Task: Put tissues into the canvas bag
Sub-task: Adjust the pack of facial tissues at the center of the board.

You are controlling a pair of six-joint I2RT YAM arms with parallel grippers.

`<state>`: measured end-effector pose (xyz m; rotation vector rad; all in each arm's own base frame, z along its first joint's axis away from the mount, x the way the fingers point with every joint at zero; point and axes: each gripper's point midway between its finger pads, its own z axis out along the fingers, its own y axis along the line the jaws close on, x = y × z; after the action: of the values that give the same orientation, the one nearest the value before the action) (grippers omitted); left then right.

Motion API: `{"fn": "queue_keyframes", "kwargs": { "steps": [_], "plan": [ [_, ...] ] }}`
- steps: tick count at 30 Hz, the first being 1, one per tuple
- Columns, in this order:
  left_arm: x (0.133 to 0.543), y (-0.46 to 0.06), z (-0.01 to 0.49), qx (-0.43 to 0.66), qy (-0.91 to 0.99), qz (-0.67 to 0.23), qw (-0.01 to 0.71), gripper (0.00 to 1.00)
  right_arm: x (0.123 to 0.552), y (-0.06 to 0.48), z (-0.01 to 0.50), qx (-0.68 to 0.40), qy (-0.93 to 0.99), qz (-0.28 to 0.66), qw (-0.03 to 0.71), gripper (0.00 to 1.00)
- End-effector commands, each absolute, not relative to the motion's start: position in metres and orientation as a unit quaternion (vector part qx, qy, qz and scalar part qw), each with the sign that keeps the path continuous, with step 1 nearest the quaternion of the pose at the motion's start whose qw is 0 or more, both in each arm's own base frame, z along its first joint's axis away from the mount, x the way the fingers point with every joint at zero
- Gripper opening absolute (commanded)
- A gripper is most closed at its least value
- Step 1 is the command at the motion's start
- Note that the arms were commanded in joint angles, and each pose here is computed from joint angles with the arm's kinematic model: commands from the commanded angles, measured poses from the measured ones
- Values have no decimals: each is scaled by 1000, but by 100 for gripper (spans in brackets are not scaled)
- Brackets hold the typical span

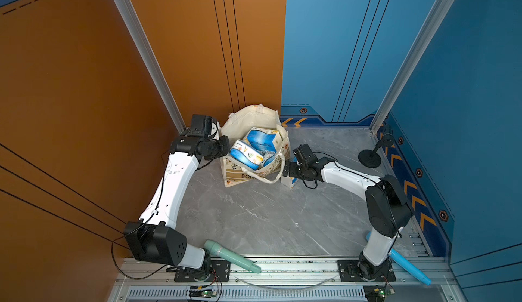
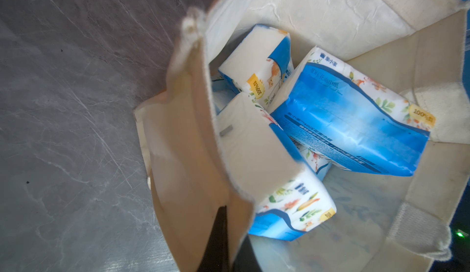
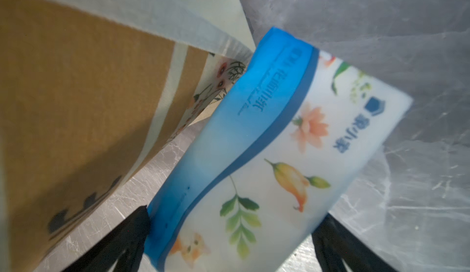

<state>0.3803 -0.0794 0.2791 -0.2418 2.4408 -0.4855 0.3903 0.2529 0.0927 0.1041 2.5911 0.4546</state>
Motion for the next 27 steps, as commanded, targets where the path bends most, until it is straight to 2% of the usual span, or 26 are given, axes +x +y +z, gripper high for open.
{"fn": "queue_keyframes", "kwargs": {
  "steps": [1,14,19,27],
  "plan": [
    [383,-80,297,-80,915,-199,342,0,404,257,97,57,946,168,272,100],
    [380,-74,295,-84,915,-197,341,0,404,254,102,62,940,175,286,100],
    [382,-76,294,-85,915,-201,339,0,412,249,90,66,946,163,272,100],
    [380,-75,294,-84,915,-200,340,0,409,232,75,43,963,96,247,100]
  ]
}}
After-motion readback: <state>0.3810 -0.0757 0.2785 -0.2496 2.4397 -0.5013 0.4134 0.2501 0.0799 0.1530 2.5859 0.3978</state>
